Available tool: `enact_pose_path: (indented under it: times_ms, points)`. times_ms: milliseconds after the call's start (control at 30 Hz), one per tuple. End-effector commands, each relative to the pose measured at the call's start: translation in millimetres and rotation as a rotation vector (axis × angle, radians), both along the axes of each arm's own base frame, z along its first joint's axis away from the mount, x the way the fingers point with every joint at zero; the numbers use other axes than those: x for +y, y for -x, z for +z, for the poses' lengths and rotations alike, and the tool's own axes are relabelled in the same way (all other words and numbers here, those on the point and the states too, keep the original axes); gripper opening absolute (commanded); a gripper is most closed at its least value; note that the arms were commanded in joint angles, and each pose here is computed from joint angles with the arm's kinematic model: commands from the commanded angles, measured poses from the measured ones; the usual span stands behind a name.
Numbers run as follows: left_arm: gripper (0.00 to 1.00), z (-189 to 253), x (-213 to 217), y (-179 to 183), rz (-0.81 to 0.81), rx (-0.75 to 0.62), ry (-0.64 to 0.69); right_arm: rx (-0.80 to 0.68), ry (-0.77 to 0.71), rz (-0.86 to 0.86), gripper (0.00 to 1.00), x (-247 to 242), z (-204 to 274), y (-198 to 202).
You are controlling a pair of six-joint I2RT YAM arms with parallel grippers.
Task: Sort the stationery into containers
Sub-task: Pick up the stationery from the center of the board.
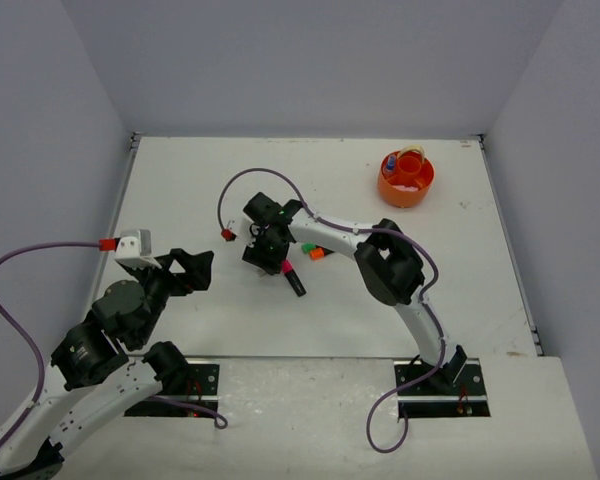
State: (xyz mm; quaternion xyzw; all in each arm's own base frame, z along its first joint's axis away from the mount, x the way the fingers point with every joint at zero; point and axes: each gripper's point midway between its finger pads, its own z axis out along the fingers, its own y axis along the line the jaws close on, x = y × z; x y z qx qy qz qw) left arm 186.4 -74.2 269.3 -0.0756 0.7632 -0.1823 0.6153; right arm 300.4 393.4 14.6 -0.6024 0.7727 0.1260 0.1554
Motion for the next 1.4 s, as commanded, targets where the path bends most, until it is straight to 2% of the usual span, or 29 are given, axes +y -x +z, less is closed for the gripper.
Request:
enact_pose_path:
  times_ms: [0,33,133,467,600,700,767,1000,1100,1200,1300,1367]
  points:
    - [1.0,2.1,-2.3,-3.6,-0.004,-0.013,-0.016,-0.025,0.003,0.019,0.64,5.5,-1.3,-2.7]
    - [1.0,2.5,-2.4,-3.6,-0.005,-0.013,-0.015,-0.028,0.0,0.028,0.68,7.1,-0.6,-1.8]
    - [1.0,2.2,-3.0,-3.5,-0.009,-0.013,-0.018,-0.039,-0.009,0.07,0.69,10.8,1.6,0.5]
    - [1.0,1.6,-4.4,-3.6,-0.015,-0.013,-0.02,0.021,0.001,0.124,0.54,17.5,-10.3,12.0]
    - [1.0,1.5,-4.7,-3.7,-0.017,-0.012,-0.02,0.026,0.01,0.123,0.36,16.4,-13.9,13.3]
    - [1.0,2.3,-5.0,-3.3,-0.02,-0.015,-0.017,0.025,0.024,0.11,0.11,12.3,-12.7,13.7]
    - [1.0,2.2,-5.2,-3.3,-0.021,-0.015,-0.018,0.017,0.009,0.088,0.01,13.8,-7.3,12.7]
    - [1.0,2.2,-4.7,-3.4,-0.018,-0.016,-0.017,-0.062,-0.195,0.003,0.0,39.2,53.3,0.9]
    - [1.0,2.9,-4.0,-3.3,-0.016,-0.018,-0.016,-0.107,-0.336,-0.086,0.0,44.3,102.5,-12.4]
    - [1.0,3.0,-3.6,-3.1,-0.015,-0.019,-0.016,-0.143,-0.475,-0.275,0.0,22.9,155.1,-39.1]
    - [1.0,3.7,-3.4,-2.2,-0.019,-0.023,-0.012,-0.173,-0.619,-0.725,0.0,-61.6,201.1,-95.8]
    - [1.0,4.8,-3.2,-1.6,-0.02,-0.027,-0.006,-0.179,-0.711,-0.972,0.0,-112.1,218.2,-107.7]
